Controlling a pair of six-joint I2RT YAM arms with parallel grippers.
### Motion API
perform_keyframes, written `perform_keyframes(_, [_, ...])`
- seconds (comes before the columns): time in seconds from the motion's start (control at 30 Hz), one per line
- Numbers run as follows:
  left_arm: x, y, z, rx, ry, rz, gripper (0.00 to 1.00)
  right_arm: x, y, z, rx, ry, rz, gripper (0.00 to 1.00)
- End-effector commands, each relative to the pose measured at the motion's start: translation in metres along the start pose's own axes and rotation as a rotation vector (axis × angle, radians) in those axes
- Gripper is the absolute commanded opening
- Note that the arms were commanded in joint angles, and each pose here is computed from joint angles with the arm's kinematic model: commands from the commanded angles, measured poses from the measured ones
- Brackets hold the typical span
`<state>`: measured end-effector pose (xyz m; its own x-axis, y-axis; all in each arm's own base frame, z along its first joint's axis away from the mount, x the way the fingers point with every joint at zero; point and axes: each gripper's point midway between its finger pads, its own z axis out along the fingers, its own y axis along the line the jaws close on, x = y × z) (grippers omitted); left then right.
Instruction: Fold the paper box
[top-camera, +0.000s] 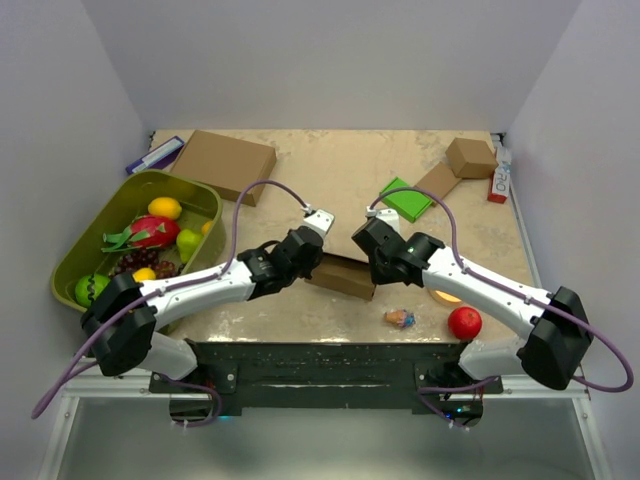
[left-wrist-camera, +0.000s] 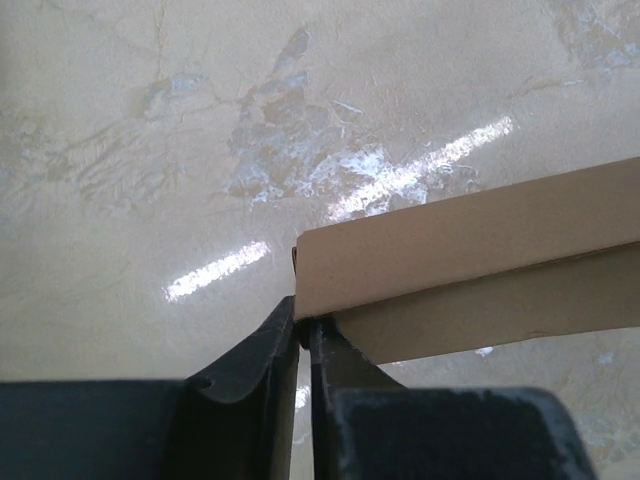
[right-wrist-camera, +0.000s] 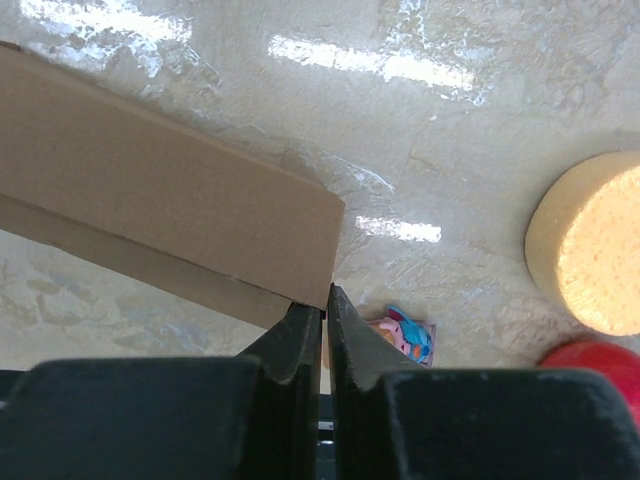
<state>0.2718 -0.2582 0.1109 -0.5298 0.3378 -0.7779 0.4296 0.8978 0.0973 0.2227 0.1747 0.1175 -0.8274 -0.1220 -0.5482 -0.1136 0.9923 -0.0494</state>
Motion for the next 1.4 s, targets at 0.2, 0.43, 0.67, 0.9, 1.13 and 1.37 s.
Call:
perform_keyframes(0.2, [-0.024, -0.011, -0.024, 0.101, -0.079, -0.076, 0.49, 0.002, -0.004, 0.003, 0.012, -0.007, -0.038, 0.0])
perform_keyframes(0.43, [-0.019, -0.011, -0.022, 0.16, -0.087, -0.132, 0.51, 0.001, -0.004, 0.001, 0.009, -0.008, -0.043, 0.0])
perform_keyframes(0.67, [-0.016, -0.01, -0.015, 0.191, -0.117, -0.157, 0.47, -0.001, 0.0, -0.002, -0.012, -0.011, -0.04, 0.0])
perform_keyframes(0.9, [-0.009, -0.015, -0.008, 0.216, -0.136, -0.157, 0.38, -0.001, 0.005, -0.006, -0.04, 0.009, -0.042, 0.0])
perform_keyframes(1.13, [-0.001, -0.019, -0.004, 0.231, -0.108, -0.147, 0.33, -0.007, 0.015, -0.014, -0.083, 0.025, -0.042, 0.0])
perform_keyframes(1.37, [0.001, -0.02, -0.002, 0.235, -0.099, -0.138, 0.26, -0.009, 0.023, -0.016, -0.11, 0.038, -0.034, 0.0])
